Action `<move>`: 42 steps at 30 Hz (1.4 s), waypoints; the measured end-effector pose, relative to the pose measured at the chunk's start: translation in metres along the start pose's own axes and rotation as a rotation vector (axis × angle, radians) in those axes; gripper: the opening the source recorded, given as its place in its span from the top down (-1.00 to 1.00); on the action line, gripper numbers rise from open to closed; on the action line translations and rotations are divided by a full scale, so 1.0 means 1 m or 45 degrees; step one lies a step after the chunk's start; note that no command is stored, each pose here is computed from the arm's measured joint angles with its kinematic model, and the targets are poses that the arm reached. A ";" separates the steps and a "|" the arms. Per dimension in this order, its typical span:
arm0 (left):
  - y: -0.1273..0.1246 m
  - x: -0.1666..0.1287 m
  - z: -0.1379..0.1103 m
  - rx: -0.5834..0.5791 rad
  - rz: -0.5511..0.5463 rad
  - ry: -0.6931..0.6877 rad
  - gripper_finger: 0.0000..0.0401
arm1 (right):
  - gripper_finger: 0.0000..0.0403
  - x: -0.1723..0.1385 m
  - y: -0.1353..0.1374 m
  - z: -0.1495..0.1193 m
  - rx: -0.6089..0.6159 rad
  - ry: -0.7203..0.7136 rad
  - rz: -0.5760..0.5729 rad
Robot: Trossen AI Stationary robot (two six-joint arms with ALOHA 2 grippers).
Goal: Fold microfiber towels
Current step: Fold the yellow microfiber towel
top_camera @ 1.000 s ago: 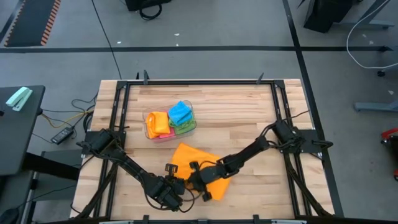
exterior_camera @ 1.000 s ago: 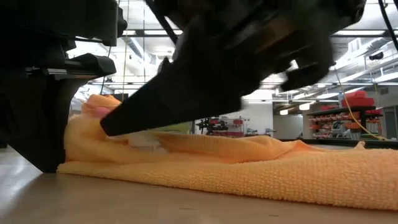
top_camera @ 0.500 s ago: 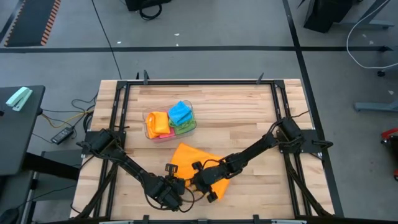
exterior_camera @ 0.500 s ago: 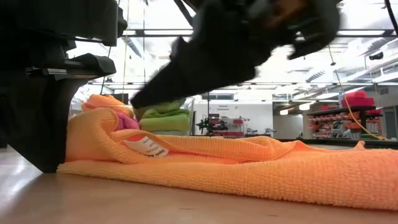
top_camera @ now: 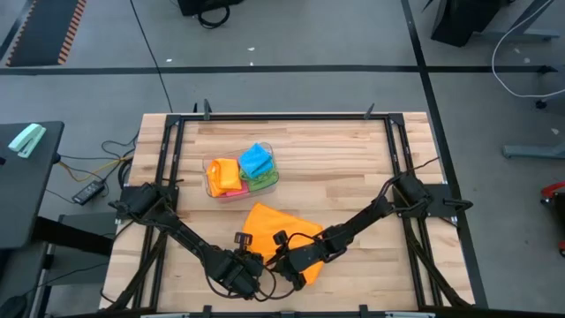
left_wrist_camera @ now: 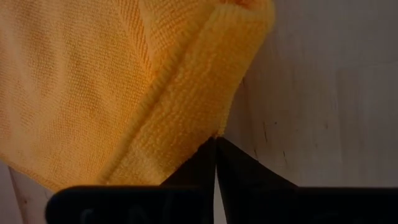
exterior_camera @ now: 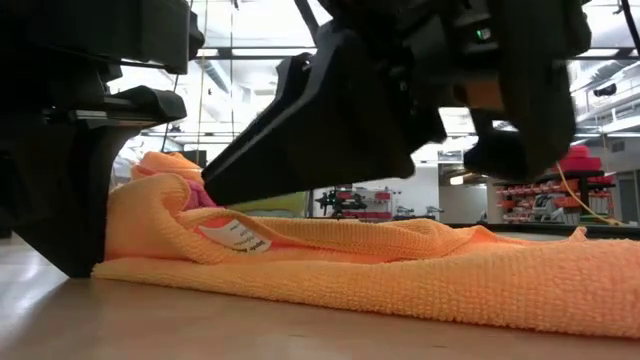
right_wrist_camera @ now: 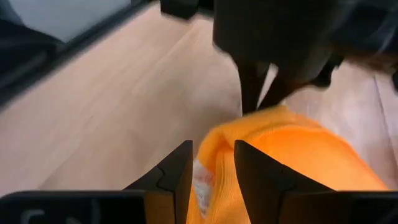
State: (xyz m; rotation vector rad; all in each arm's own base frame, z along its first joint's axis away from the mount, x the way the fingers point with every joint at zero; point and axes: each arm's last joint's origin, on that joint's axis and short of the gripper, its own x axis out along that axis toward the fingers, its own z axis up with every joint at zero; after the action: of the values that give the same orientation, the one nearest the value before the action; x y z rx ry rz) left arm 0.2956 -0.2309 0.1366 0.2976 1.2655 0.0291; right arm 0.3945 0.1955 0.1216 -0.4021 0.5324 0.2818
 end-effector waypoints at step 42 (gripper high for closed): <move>0.000 0.000 0.000 -0.003 0.000 -0.003 0.86 | 0.74 0.011 -0.001 -0.017 -0.045 0.094 -0.131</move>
State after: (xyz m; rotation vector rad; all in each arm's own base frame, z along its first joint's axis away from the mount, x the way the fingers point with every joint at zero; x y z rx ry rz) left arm 0.2960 -0.2308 0.1367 0.2955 1.2629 0.0303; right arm 0.3964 0.1888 0.1026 -0.4740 0.5775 0.1779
